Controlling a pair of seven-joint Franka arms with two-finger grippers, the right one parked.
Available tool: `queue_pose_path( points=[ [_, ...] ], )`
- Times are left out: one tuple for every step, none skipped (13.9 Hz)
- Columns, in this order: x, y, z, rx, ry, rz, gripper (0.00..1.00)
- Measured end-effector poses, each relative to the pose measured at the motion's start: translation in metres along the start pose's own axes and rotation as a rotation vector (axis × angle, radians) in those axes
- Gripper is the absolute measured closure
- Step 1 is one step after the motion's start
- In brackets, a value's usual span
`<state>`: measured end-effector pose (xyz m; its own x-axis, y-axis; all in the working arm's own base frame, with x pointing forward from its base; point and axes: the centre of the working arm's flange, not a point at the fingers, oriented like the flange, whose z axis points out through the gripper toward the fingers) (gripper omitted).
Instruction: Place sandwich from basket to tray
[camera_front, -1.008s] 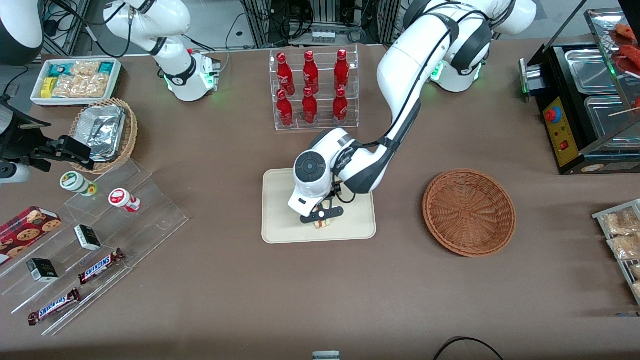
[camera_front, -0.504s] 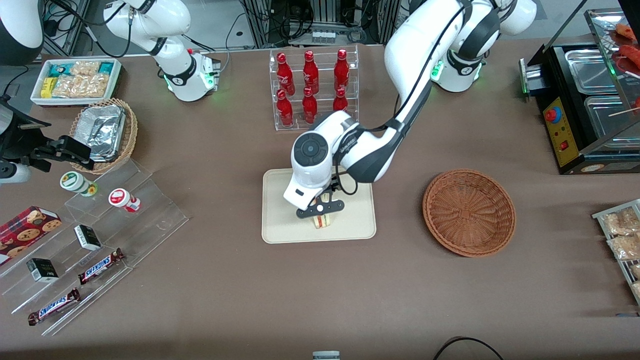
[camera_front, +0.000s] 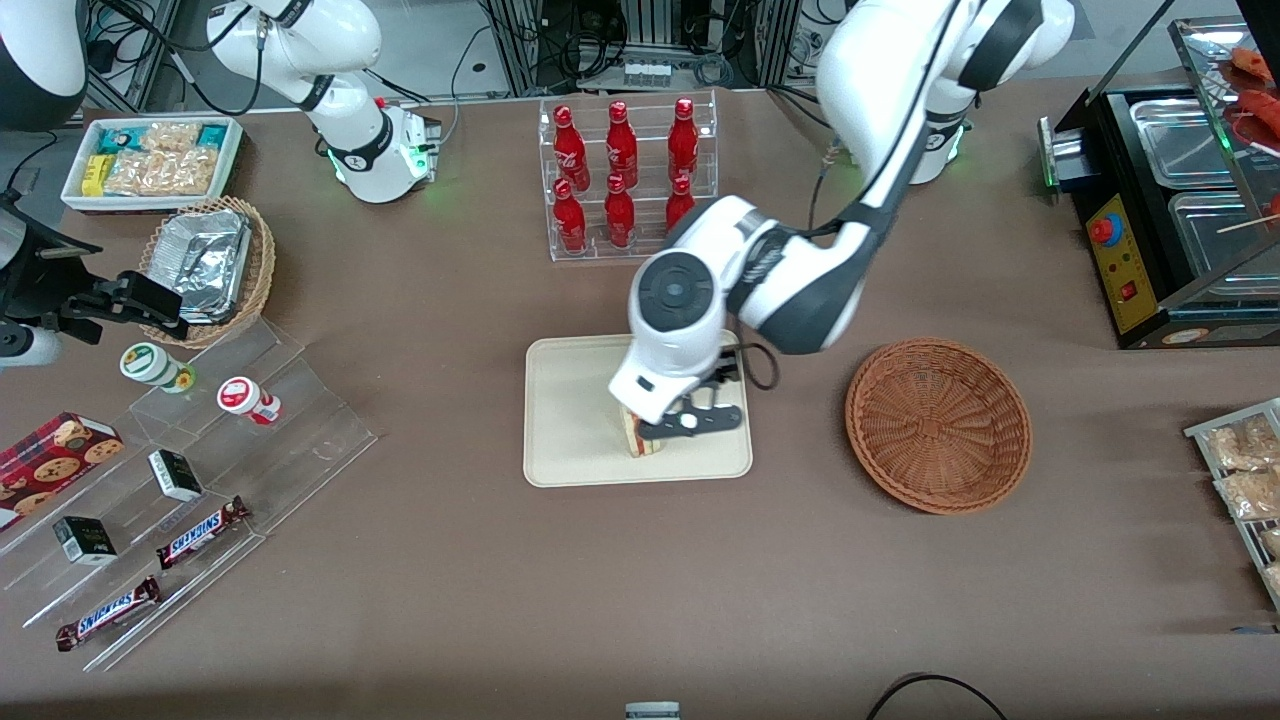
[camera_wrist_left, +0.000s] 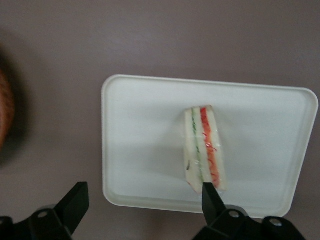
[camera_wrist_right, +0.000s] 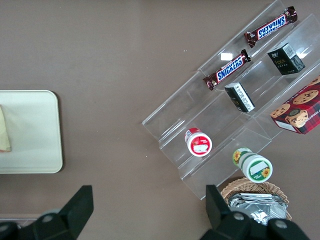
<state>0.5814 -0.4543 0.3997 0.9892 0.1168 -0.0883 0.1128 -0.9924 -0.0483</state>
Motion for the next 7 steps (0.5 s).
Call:
queue_pose_path(
  points=[
    [0.009,-0.02,-0.012,-0.002,0.002,0.0,0.0],
    [0.015,-0.041,-0.023,-0.003,0.002,0.011,0.0],
    [0.019,-0.061,-0.033,-0.002,0.0,0.028,0.0],
    [0.023,-0.083,-0.04,0.001,-0.005,0.044,0.0],
    [0.028,-0.107,-0.045,0.004,-0.012,0.063,0.0],
    [0.031,-0.13,-0.049,0.007,-0.02,0.081,0.0],
    [0.034,-0.152,-0.052,0.007,-0.027,0.095,0.0]
  ],
)
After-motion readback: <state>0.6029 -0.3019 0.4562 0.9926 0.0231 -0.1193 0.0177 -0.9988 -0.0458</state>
